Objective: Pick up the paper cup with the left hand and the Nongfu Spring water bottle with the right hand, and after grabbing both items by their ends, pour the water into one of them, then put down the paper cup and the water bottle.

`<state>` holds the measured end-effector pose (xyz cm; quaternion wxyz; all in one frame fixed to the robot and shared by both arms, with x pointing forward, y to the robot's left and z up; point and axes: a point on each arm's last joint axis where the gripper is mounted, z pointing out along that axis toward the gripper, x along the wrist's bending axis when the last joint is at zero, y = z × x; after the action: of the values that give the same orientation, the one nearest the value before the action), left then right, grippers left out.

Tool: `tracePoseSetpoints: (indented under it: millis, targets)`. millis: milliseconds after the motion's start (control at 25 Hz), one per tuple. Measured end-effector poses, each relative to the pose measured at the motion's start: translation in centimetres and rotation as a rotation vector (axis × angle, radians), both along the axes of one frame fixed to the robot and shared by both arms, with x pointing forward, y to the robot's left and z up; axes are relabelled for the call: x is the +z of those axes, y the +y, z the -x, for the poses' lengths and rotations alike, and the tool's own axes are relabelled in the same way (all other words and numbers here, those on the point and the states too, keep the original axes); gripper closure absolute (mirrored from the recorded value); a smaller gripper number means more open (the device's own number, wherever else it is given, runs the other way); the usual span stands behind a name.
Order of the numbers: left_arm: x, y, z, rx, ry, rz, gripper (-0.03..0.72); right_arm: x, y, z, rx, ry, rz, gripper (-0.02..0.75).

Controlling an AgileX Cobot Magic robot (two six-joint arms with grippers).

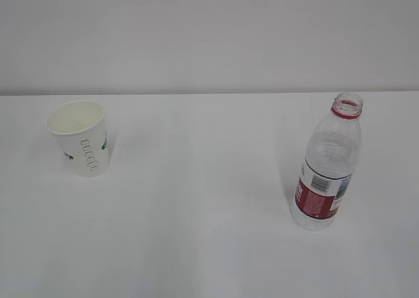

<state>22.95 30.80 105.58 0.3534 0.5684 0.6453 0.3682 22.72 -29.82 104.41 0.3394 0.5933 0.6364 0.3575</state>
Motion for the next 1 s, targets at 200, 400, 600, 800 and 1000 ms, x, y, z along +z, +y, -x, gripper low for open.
tracePoseSetpoints:
  millis: [200,400,600,800,1000]
  targets:
    - [0.0,0.0,0.0,0.0,0.0,0.0,0.172,0.0,0.0,0.0,0.0,0.0,0.0,0.202]
    - [0.0,0.0,0.0,0.0,0.0,0.0,0.172,0.0,0.0,0.0,0.0,0.0,0.0,0.201]
    - [0.0,0.0,0.0,0.0,0.0,0.0,0.172,0.0,0.0,0.0,0.0,0.0,0.0,0.202]
    - [0.0,0.0,0.0,0.0,0.0,0.0,0.172,0.0,0.0,0.0,0.0,0.0,0.0,0.202]
    - [0.0,-0.05,0.0,-0.032,0.004,-0.044,0.172,0.0,0.0,0.0,0.0,0.0,0.0,0.201]
